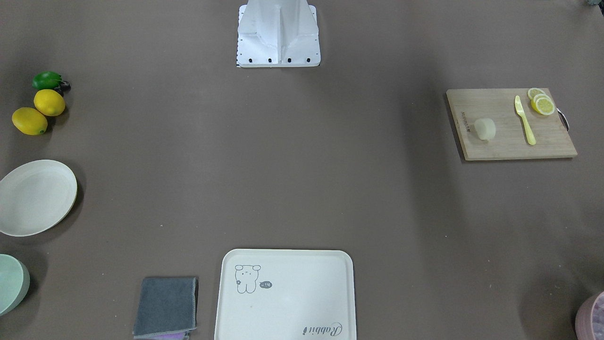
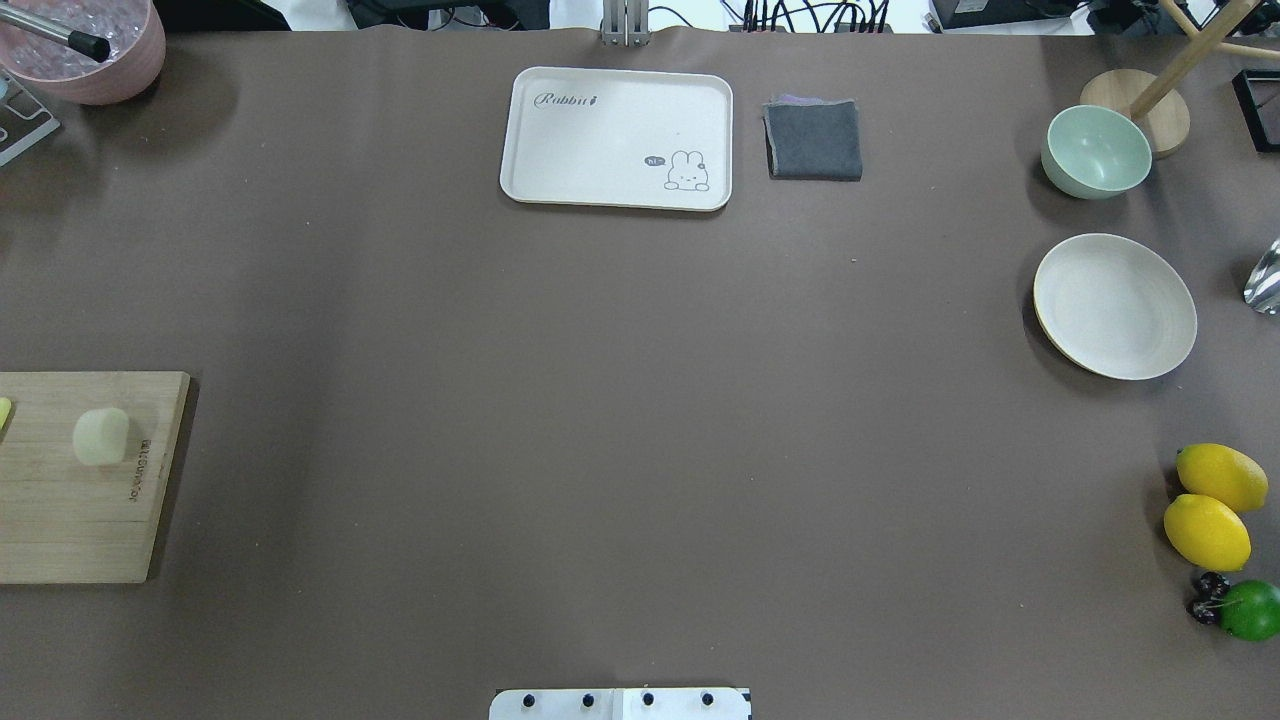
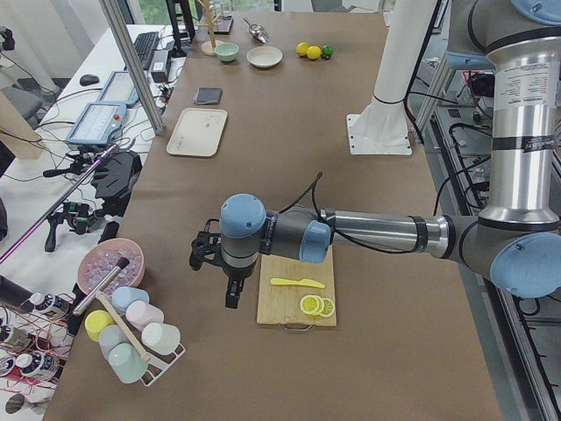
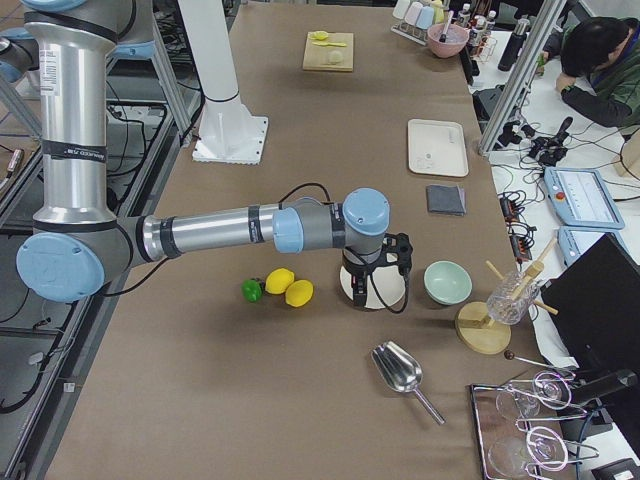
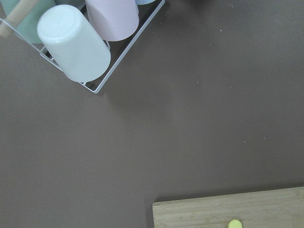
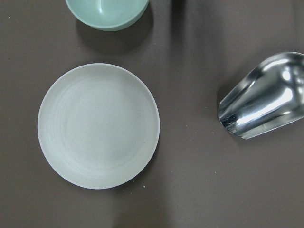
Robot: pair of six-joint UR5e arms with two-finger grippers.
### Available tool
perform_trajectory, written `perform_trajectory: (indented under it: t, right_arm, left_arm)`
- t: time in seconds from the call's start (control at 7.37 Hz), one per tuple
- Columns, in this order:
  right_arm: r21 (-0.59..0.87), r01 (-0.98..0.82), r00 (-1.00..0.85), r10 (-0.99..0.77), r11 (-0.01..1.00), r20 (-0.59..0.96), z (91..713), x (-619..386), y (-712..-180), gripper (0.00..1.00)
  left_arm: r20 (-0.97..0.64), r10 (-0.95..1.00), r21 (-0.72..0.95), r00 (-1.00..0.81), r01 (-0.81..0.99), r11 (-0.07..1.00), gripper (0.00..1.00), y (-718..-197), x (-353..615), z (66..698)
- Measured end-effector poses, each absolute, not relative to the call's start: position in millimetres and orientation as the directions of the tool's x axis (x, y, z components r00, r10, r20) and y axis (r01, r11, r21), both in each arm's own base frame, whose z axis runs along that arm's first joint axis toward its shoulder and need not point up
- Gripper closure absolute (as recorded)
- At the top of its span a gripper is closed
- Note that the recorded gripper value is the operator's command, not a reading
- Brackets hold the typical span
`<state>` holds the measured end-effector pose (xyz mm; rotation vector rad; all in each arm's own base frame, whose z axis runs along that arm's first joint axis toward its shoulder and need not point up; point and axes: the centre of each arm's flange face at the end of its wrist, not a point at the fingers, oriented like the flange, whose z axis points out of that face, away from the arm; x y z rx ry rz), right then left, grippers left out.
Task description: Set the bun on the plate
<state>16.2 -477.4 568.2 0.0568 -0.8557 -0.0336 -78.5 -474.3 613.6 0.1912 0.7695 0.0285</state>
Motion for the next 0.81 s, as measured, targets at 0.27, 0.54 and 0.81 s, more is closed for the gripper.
perform_trajectory:
  t: [0.27,0.54,0.81]
  right_arm:
    - [0.073,-0.005,0.657,-0.052,0.997,0.752,585.0,-9.6,-490.8,0.00]
    - [0.101,-0.046,0.657,-0.046,0.994,0.752,638.6,-40.5,-503.0,0.00]
    - [0.089,-0.072,0.677,-0.017,0.993,0.735,664.2,-78.7,-512.9,0.00]
  left_arm:
    - [-0.689,0.096,0.182,0.719,0.043,0.982,0.02,-472.9,-78.0,613.6]
    - [-0.687,0.097,0.185,0.720,0.044,0.982,0.02,-472.5,-78.4,612.3]
    - [-0.685,0.100,0.189,0.721,0.044,0.981,0.02,-472.0,-78.8,610.3]
